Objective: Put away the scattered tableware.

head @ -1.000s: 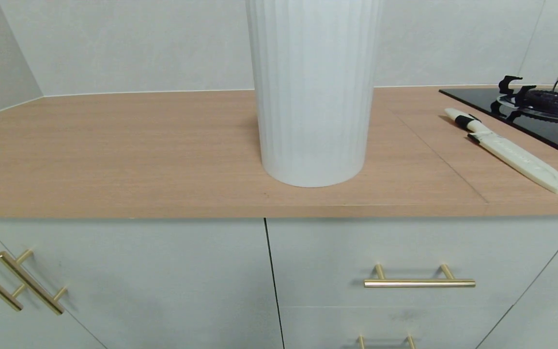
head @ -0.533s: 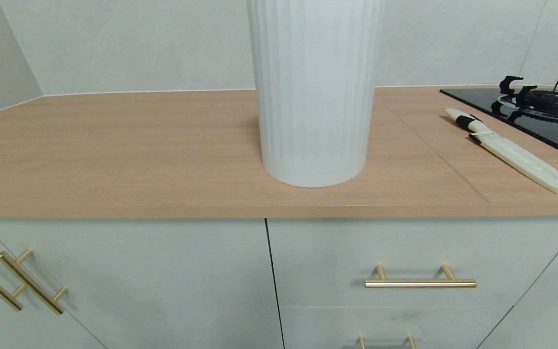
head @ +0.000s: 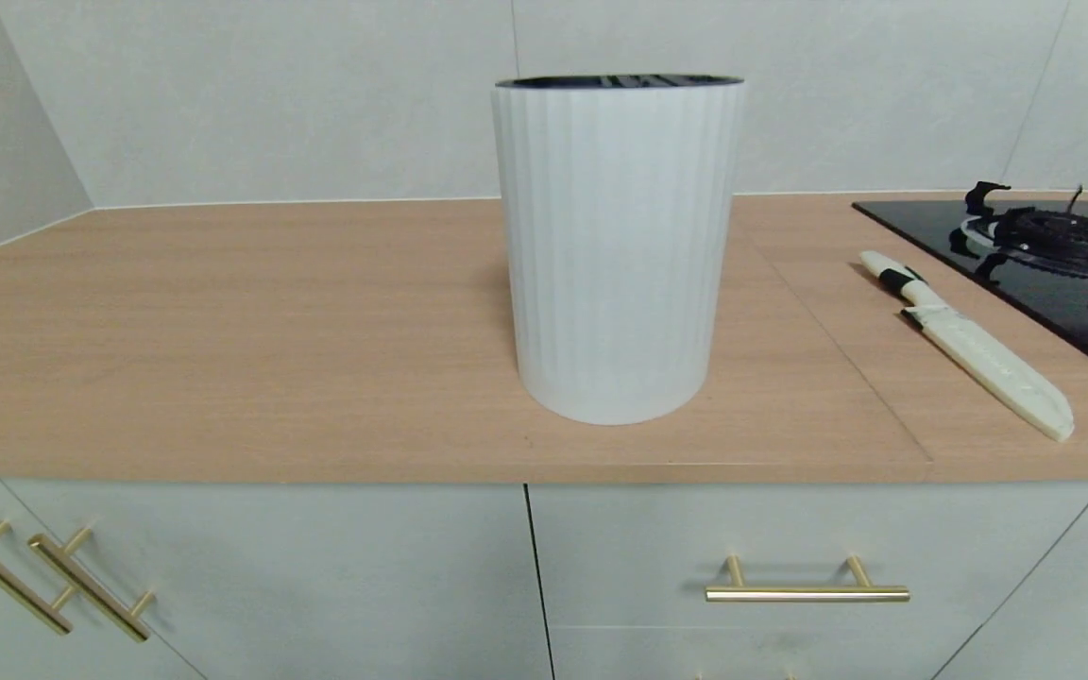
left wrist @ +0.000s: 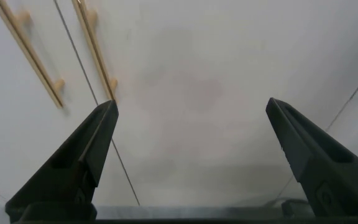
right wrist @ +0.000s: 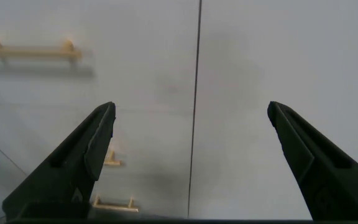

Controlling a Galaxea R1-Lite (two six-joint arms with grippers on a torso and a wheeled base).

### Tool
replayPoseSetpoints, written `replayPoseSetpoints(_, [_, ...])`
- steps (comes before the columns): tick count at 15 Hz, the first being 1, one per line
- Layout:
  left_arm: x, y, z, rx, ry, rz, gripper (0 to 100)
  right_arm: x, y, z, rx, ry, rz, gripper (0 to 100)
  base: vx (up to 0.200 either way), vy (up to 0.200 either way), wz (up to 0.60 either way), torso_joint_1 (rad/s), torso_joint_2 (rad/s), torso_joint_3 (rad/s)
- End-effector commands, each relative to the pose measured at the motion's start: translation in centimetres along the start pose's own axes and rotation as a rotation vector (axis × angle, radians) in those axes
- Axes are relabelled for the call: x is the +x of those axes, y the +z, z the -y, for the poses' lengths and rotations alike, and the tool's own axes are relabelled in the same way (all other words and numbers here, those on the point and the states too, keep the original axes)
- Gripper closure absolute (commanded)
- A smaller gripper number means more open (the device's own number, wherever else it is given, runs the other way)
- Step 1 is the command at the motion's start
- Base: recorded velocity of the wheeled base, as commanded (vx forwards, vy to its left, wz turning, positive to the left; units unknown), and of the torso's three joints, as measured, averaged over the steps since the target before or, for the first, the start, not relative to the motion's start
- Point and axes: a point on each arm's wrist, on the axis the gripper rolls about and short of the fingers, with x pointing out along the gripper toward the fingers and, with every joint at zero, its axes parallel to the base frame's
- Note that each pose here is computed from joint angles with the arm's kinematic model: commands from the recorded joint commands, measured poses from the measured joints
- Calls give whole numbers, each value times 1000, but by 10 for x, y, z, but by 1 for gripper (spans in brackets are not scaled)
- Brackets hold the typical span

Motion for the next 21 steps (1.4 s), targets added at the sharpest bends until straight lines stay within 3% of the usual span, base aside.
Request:
replayPoseSetpoints(1, [0, 0, 0, 0, 0, 0, 0, 0, 0, 0, 1, 1, -1, 0, 0, 0, 0, 154, -510, -300])
replayPoseSetpoints(21, [0, 0, 0, 0, 0, 0, 0, 0, 0, 0, -1, 0, -1, 0, 0, 0, 0, 207, -497, -287])
